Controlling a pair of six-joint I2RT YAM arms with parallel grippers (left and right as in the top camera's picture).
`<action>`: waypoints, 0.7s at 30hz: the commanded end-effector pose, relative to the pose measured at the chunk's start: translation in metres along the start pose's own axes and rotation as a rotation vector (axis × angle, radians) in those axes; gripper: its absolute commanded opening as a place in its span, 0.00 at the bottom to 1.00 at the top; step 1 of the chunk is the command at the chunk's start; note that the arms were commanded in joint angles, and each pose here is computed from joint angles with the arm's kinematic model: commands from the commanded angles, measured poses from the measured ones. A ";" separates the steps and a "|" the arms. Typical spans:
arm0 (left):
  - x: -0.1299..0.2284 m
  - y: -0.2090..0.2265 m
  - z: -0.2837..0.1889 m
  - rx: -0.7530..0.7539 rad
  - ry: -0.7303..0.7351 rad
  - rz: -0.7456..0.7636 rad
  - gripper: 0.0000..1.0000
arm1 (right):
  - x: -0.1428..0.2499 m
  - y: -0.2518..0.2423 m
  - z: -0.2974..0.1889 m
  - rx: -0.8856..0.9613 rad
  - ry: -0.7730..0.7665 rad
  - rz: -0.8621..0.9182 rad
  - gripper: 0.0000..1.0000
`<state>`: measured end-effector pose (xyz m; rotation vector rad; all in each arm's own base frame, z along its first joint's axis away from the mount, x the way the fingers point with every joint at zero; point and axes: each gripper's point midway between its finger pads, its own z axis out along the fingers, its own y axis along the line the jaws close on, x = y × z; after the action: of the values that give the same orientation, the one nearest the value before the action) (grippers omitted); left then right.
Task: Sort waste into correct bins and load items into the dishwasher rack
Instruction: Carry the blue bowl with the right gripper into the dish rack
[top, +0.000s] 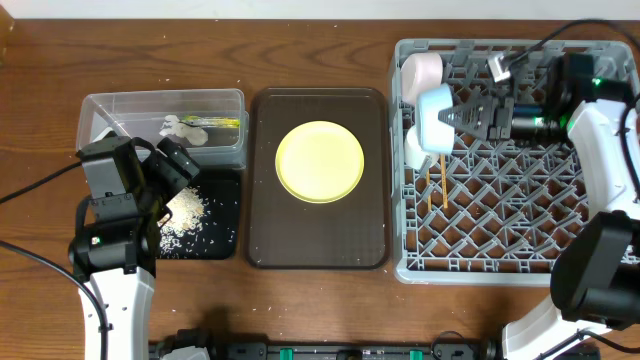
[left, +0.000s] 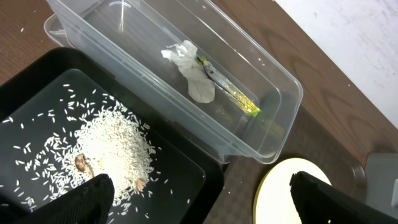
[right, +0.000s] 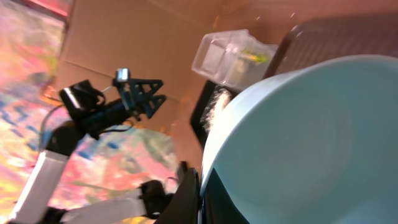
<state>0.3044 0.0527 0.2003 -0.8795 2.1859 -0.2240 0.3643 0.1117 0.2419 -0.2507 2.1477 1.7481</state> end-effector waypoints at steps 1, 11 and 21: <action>-0.008 -0.002 -0.004 0.002 -0.020 -0.001 0.93 | 0.004 0.011 -0.002 -0.108 -0.046 0.026 0.01; -0.008 -0.002 -0.004 0.003 -0.019 -0.001 0.93 | 0.049 0.014 0.001 -0.139 -0.037 0.105 0.01; -0.008 -0.002 -0.004 0.002 -0.020 -0.001 0.93 | 0.082 0.000 0.004 -0.142 -0.035 0.124 0.01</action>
<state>0.3044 0.0527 0.2003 -0.8795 2.1859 -0.2240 0.2892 0.1262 0.2111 -0.0932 2.1303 1.9980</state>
